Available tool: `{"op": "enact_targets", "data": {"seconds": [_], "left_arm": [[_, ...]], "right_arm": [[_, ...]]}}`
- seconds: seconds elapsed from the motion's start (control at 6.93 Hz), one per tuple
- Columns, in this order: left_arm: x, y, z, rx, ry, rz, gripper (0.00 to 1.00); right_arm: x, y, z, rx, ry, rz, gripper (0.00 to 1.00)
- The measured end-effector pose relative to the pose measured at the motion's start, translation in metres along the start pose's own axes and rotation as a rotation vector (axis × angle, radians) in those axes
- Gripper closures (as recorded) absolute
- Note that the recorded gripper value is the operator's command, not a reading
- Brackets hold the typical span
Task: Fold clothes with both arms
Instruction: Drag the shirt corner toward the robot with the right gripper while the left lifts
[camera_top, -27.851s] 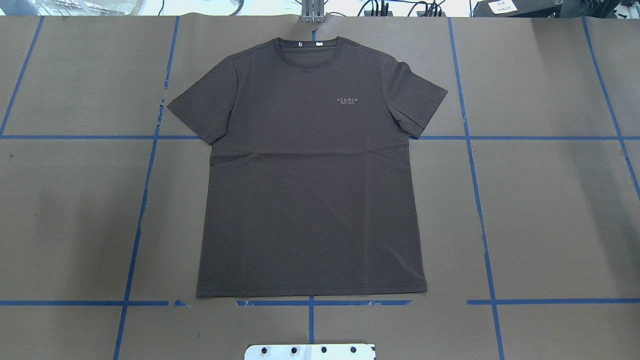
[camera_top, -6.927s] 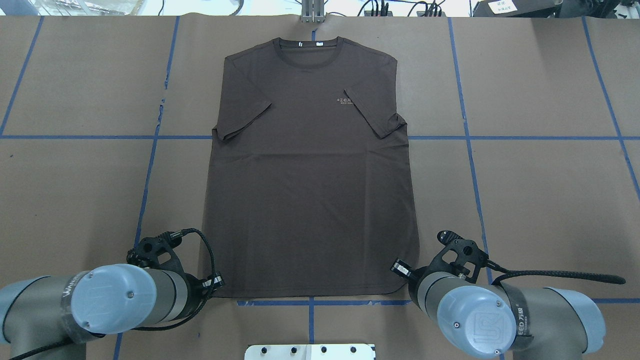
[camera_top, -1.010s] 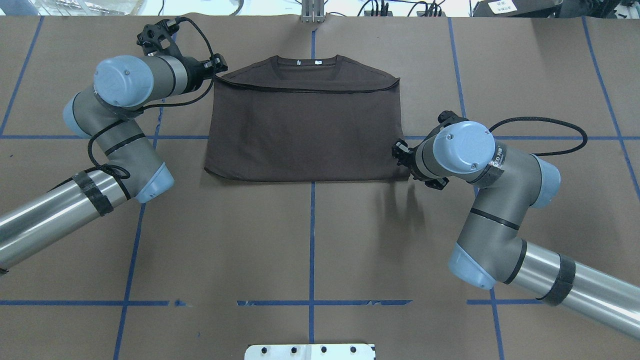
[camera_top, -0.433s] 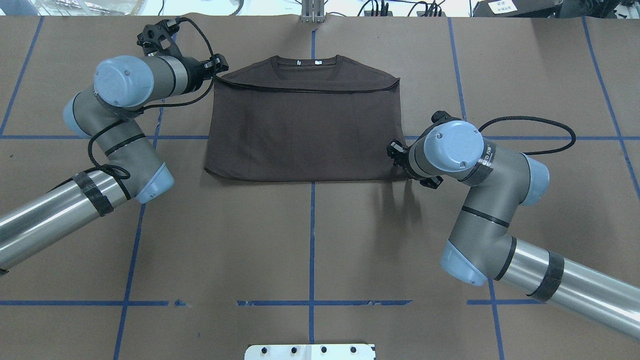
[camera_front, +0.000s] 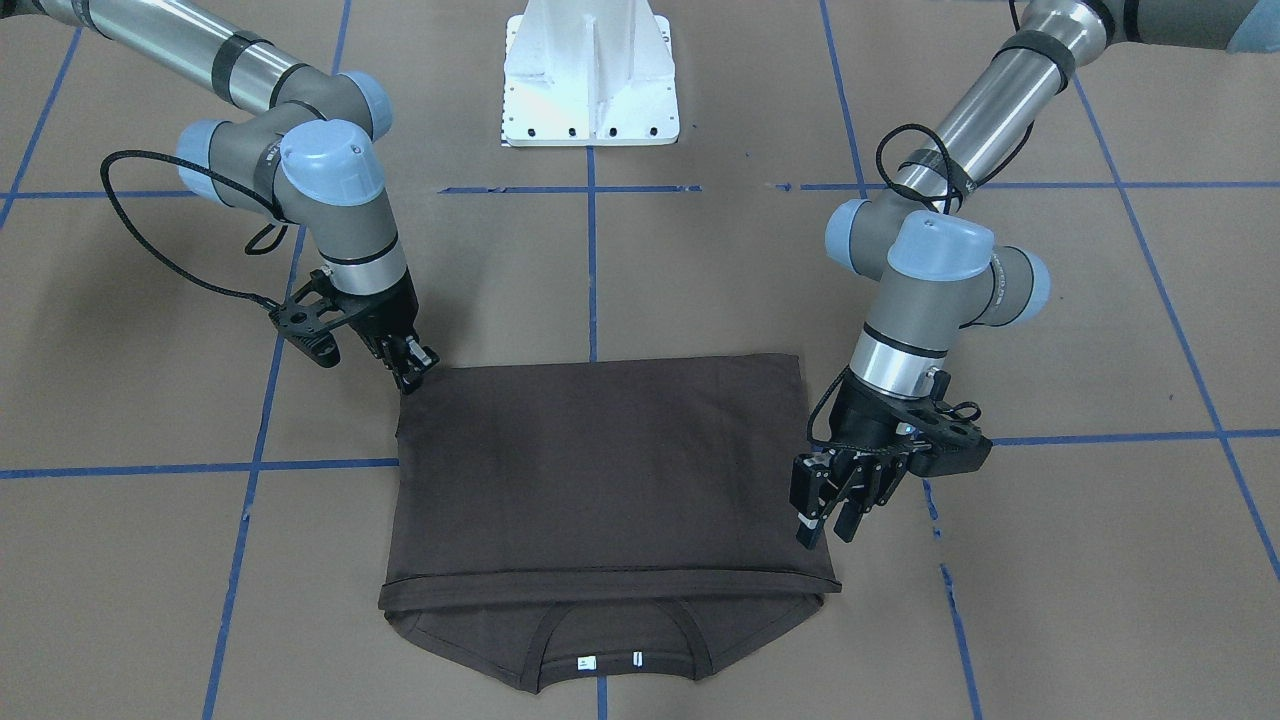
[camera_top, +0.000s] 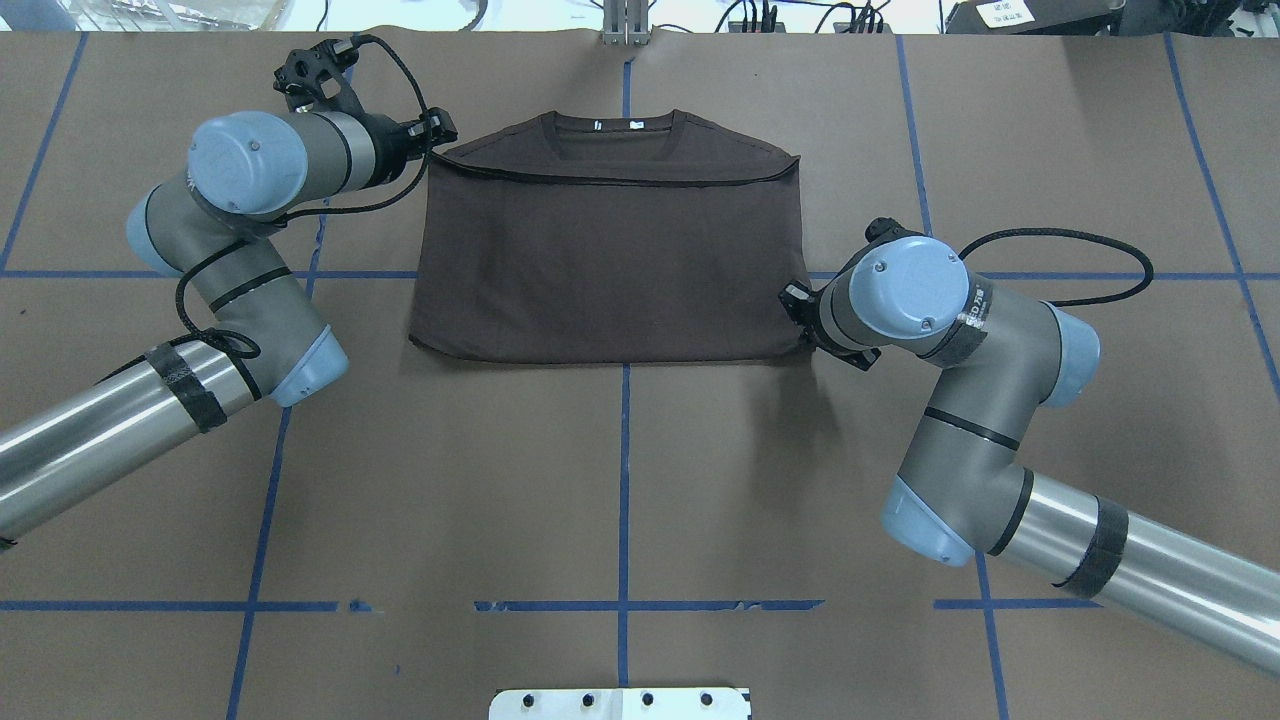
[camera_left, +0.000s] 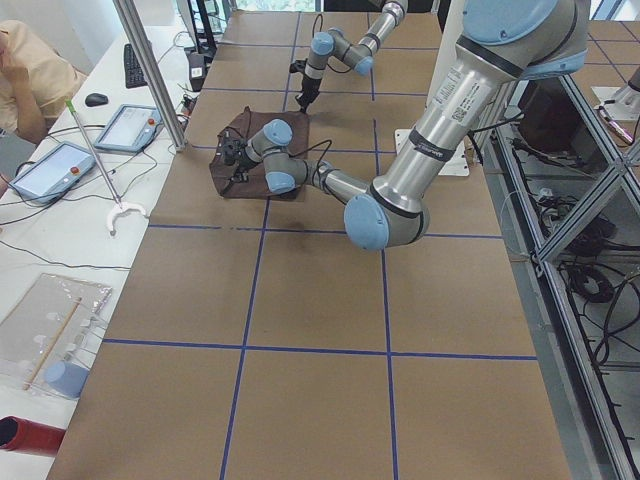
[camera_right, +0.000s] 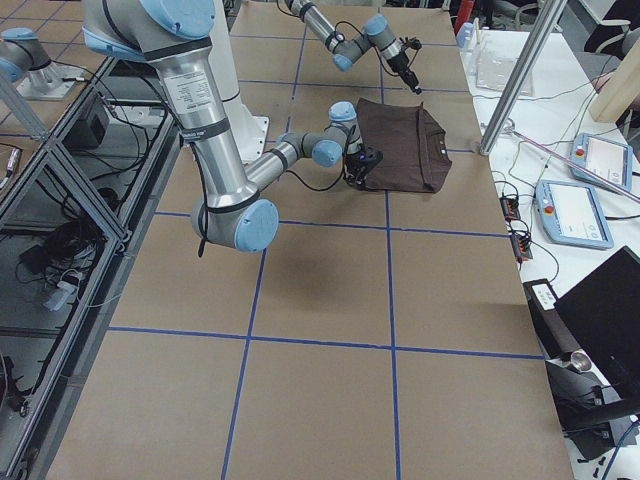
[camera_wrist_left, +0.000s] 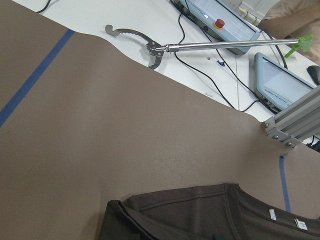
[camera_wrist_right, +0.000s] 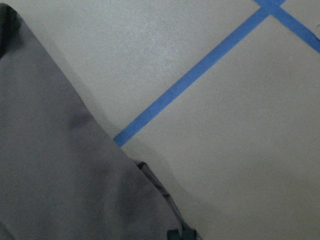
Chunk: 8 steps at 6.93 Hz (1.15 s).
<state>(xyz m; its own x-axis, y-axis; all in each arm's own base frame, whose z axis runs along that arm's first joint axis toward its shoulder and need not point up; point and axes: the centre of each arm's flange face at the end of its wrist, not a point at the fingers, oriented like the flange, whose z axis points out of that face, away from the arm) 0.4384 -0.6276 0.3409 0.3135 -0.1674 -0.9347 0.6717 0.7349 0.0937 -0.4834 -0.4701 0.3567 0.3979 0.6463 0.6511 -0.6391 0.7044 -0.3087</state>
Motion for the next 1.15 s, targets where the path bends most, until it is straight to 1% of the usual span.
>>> {"op": "enact_targets", "data": {"seconds": [0.14, 0.29, 0.43, 0.58, 0.72, 0.87, 1.01, 1.15], "left_arm": [[0.0, 0.0, 0.0, 0.0, 0.0, 0.001, 0.47], [0.001, 0.0, 0.0, -0.001, 0.003, 0.003, 0.48], [0.004, 0.0, -0.002, -0.003, 0.013, 0.006, 0.48], [0.012, 0.0, -0.008, -0.003, 0.036, 0.007, 0.4], [0.028, 0.001, -0.025, -0.018, 0.085, 0.011, 0.38], [0.047, 0.005, -0.048, -0.066, 0.155, 0.012, 0.21], [0.065, 0.012, -0.075, -0.13, 0.226, -0.019, 0.12], [0.077, 0.018, -0.098, -0.182, 0.272, -0.09, 0.12]], "right_arm": [[-0.003, -0.002, -0.006, -0.003, -0.01, 0.003, 1.0], [-0.002, -0.001, -0.022, -0.024, -0.032, 0.003, 1.0], [0.013, 0.002, -0.055, -0.078, -0.062, -0.003, 1.0], [0.038, 0.013, -0.092, -0.151, -0.083, -0.017, 1.0], [0.071, 0.037, -0.126, -0.236, -0.085, -0.04, 1.0], [0.103, 0.068, -0.153, -0.316, -0.071, -0.072, 1.0], [0.136, 0.106, -0.176, -0.403, -0.04, -0.12, 1.0], [0.165, 0.145, -0.187, -0.485, 0.008, -0.166, 0.68]]}}
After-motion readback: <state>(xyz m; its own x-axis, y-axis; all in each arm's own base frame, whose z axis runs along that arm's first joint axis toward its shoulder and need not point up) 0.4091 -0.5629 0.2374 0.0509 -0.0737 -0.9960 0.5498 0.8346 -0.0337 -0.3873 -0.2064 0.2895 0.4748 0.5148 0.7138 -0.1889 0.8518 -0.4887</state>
